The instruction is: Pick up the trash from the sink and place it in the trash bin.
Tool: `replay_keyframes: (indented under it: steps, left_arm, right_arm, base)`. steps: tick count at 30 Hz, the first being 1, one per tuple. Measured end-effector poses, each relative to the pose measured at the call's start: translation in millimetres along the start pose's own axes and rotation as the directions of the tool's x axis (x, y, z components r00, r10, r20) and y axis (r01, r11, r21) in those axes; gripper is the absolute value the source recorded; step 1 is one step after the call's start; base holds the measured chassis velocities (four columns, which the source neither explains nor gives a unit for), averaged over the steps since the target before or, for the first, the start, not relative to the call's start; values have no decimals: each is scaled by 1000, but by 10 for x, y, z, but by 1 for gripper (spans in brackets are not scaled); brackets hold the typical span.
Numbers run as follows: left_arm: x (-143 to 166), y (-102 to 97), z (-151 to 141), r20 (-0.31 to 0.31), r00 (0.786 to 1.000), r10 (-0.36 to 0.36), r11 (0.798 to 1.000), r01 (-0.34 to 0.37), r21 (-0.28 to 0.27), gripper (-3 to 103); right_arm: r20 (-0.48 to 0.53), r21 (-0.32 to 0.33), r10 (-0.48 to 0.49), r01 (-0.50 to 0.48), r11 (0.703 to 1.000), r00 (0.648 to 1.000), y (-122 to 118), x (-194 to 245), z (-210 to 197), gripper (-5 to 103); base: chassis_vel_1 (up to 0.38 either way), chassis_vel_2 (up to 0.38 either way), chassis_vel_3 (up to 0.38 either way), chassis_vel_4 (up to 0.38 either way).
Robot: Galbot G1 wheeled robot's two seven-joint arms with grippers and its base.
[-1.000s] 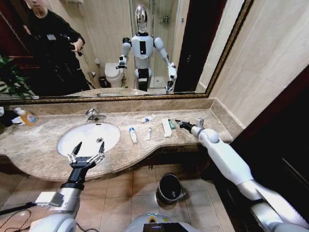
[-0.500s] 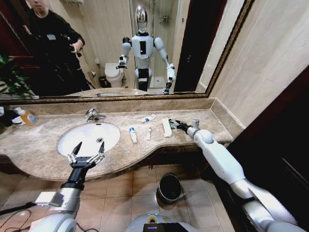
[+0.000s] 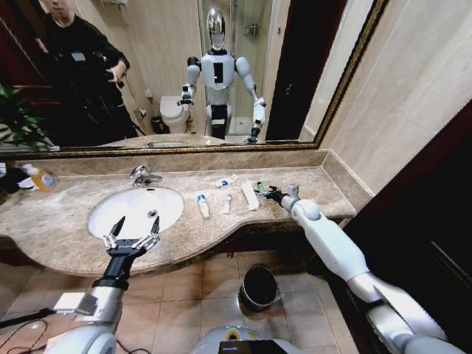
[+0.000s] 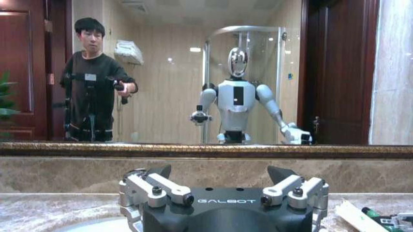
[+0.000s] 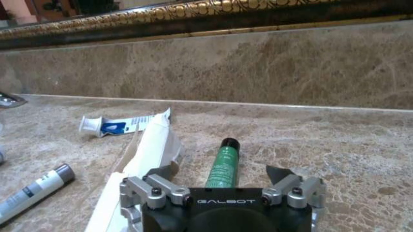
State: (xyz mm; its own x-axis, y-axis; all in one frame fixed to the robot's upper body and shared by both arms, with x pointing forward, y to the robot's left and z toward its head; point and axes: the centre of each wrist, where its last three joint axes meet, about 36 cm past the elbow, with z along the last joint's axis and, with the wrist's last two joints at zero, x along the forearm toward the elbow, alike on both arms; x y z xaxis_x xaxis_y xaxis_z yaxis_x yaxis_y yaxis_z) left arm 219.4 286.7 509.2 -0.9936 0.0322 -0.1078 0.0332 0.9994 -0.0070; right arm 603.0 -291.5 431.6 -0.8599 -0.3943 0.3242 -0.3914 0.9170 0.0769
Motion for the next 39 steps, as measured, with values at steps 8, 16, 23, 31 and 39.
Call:
replay_keyframes:
  steps: [8,16,23,31,39]
  left_arm:
    - [0,0,0,0,1000,0,1000,0,0,100]
    - [0,0,0,0,1000,0,1000,0,0,100]
    - [0,0,0,0,1000,0,1000,0,0,100]
    - [0,0,0,0,1000,0,1000,0,0,100]
    - [0,0,0,0,1000,0,1000,0,0,100]
  right_arm:
    - [1,-1,2,-2,1000,1000,13,-41,31,67]
    - [5,-3,-6,6,1000,1000,24,-64,59,39]
    - [6,2,-5,5,1000,1000,36,-79,53,14]
    - [20,9,2,-2,1000,1000,55,-37,4,9]
    - [102,7,5,-5,1000,995,3,443,-266,9]
  base:
    - [0,0,0,0]
    - [0,0,0,0]
    - [0,0,0,0]
    - [0,0,0,0]
    - [0,0,0,0]
